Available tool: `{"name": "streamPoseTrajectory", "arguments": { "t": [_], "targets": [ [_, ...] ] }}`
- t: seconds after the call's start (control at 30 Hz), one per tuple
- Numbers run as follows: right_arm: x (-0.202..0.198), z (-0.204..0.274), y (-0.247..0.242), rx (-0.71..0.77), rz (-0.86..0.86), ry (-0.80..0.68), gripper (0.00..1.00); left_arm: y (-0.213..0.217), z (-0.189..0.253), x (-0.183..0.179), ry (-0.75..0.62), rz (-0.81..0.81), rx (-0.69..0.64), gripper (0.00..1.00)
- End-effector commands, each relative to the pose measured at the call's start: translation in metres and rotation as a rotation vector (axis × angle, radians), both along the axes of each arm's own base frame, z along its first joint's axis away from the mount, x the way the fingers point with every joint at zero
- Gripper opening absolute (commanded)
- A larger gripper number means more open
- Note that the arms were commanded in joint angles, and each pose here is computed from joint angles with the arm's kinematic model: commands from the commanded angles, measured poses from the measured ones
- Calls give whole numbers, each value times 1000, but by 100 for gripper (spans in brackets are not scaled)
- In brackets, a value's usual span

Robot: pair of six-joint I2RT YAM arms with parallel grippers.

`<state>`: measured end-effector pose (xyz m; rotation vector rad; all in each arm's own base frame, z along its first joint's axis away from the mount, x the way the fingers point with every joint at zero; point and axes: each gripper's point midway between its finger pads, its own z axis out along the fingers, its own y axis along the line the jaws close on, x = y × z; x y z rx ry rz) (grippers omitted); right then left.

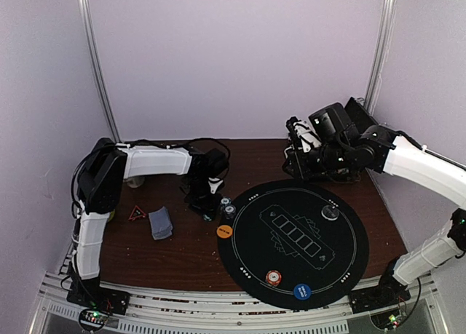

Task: Distribute texas hold em gaming equipment
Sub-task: Place the poker chip at the center of the board, then pick up the poker chip from the center of the board.

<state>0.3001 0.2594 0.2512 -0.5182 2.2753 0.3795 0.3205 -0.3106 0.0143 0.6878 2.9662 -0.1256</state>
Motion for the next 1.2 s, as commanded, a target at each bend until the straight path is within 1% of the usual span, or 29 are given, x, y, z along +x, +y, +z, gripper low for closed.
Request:
{"name": "streamPoseTrajectory", "arguments": {
  "t": [0.0, 0.1, 0.2, 0.43, 0.53, 0.67, 0.8, 0.93, 1.0, 1.03, 1.13, 1.17],
  "targets": [
    [-4, 15, -8, 25, -25, -17, 40, -31, -35, 78, -203, -6, -111, 38],
    [-5, 16, -10, 27, -30, -14, 40, -31, -30, 89, -214, 11, -125, 38],
    [-5, 18, -10, 37, -35, -13, 40, -29, -22, 92, -225, 17, -128, 39],
    [-6, 16, -6, 48, -27, -2, 41, -38, 18, 101, -290, 12, -184, 53],
    [-6, 18, -5, 53, -23, -1, 41, -36, 38, 105, -323, 18, -200, 55],
    [-6, 18, -4, 55, -23, 0, 41, -32, 57, 102, -338, 19, -221, 62],
    [-6, 16, -2, 57, -17, 7, 41, -28, 73, 93, -340, 20, -248, 62],
    [-6, 12, -1, 53, -15, 15, 41, -42, 81, 70, -271, -27, -367, 53],
    [-6, 11, 0, 52, -14, 17, 41, -47, 79, 60, -257, -47, -387, 51],
    [-5, 11, 0, 51, -13, 18, 41, -48, 77, 56, -251, -59, -385, 52],
    [-5, 11, 1, 49, -12, 18, 41, -53, 65, 43, -223, -100, -372, 60],
    [-6, 11, 1, 48, -11, 19, 41, -50, 59, 42, -218, -94, -357, 60]
  ]
}}
